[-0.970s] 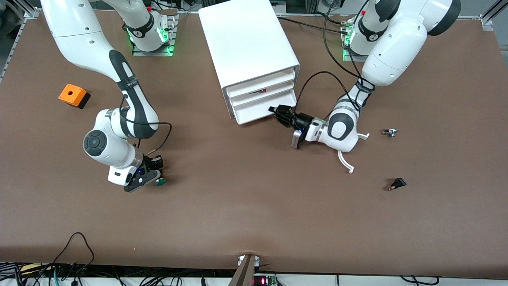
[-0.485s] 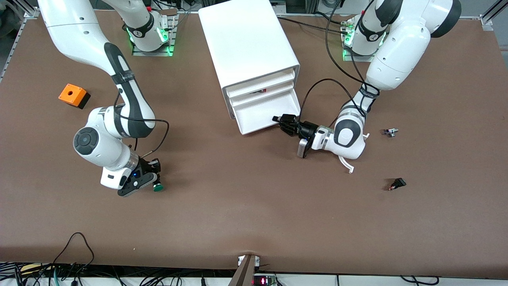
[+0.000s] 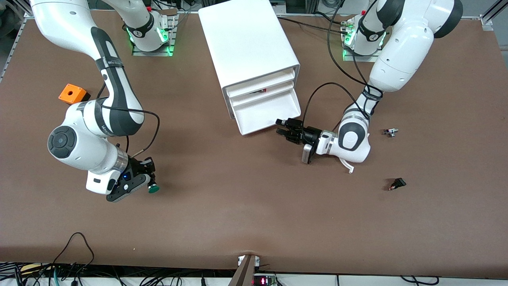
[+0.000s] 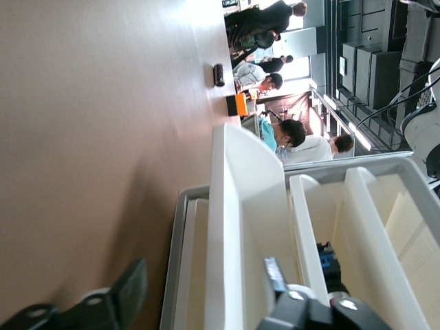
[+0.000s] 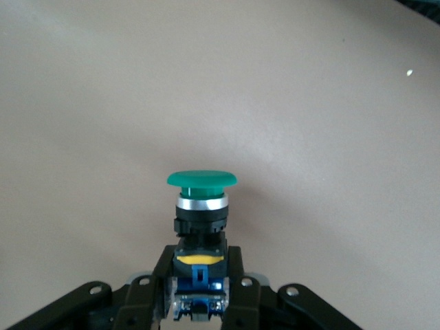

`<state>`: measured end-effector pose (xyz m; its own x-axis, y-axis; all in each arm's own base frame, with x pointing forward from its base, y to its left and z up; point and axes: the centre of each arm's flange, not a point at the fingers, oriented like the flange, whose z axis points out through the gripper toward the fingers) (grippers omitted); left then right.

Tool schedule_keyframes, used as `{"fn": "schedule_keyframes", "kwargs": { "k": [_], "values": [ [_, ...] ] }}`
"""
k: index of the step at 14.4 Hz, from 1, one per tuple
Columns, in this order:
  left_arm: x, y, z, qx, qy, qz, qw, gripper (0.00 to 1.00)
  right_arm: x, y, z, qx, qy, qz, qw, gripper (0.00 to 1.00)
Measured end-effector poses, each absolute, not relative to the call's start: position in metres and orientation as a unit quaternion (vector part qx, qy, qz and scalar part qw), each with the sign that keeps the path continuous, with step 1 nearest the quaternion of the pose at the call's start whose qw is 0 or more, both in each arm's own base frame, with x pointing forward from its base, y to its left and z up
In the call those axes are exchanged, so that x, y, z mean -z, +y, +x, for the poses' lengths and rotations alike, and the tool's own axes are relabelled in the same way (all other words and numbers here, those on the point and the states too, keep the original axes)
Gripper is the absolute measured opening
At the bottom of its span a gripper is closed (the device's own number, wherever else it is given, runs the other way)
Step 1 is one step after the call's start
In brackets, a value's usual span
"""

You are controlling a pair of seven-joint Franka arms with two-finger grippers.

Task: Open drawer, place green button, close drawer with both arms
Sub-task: 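Carry the green button toward the drawer with the right gripper while the left gripper withdraws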

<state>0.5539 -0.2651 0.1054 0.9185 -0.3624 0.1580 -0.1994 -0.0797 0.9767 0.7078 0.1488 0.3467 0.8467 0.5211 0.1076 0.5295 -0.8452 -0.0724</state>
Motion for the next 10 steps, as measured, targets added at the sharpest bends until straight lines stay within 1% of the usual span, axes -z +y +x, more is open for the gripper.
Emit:
{"fn": "schedule_keyframes", "kwargs": {
  "k": [2,6,7,10],
  "values": [
    [-0.121,-0.258,0.571,0.059,-0.192,0.738,0.644,1.0,-0.355,0.167,0.706,0.042,-0.278,-0.958,0.05,0.33],
    [-0.181,-0.238,0.599,0.099,-0.195,0.771,0.598,1.0,-0.36,0.22,0.692,0.032,-0.283,-0.957,0.051,0.33],
    [-0.2,-0.234,0.604,0.114,-0.193,0.785,0.577,1.0,-0.366,0.237,0.687,0.03,-0.284,-0.957,0.051,0.33],
    [-0.26,-0.218,0.616,0.156,-0.184,0.844,0.479,1.0,-0.373,0.291,0.666,0.015,-0.291,-0.955,0.053,0.33]
  ]
}}
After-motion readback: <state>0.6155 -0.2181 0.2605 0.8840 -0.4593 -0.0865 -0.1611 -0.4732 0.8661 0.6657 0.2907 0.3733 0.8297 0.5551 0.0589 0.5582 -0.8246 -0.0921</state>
